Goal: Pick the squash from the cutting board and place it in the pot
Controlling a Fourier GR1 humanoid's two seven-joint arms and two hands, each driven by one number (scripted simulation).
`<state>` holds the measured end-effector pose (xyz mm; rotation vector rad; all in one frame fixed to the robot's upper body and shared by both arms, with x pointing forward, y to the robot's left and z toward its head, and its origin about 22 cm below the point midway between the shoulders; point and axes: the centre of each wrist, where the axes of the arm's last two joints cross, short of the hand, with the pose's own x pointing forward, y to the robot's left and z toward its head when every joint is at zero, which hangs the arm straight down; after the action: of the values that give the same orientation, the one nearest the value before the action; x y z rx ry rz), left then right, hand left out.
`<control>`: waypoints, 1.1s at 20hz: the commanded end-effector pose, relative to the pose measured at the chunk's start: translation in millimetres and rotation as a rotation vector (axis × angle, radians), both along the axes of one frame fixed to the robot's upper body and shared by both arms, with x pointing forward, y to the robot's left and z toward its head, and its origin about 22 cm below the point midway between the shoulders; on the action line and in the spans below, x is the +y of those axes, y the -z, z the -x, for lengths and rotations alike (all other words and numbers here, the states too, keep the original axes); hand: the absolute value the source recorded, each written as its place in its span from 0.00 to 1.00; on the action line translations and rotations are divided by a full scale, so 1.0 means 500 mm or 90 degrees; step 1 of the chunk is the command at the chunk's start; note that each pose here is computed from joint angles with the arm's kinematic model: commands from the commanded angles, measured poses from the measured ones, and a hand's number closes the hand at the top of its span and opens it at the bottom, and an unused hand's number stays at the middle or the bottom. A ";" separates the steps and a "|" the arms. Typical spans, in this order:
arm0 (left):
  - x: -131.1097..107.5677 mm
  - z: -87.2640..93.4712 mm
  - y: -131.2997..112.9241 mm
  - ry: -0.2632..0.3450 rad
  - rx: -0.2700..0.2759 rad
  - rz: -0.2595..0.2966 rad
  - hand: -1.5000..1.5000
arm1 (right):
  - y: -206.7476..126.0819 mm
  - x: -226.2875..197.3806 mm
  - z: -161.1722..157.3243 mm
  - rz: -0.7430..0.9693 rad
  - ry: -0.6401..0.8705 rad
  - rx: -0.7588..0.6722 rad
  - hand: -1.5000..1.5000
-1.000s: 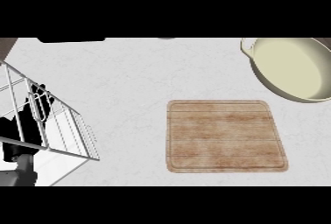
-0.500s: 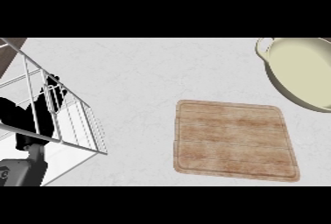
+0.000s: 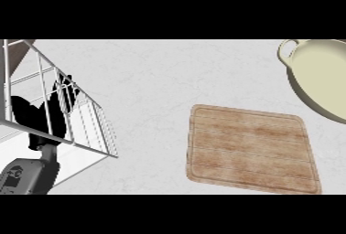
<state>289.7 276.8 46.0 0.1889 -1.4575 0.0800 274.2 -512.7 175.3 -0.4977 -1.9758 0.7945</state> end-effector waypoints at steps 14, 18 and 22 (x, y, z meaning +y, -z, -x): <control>-0.036 -0.029 -0.065 0.063 -0.115 -0.022 0.50 | 0.150 0.062 -0.131 0.134 0.111 0.037 1.00; -0.045 -0.038 -0.065 0.067 -0.110 0.003 0.50 | 0.173 0.072 -0.142 0.104 0.054 0.122 0.00; -0.029 -0.044 -0.081 0.056 -0.108 -0.009 0.50 | 0.189 0.094 -0.159 0.038 -0.030 0.168 0.00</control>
<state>297.9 265.7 49.3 0.1579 -1.4751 0.0498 346.8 -473.7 88.4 -0.5317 -1.7348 0.9226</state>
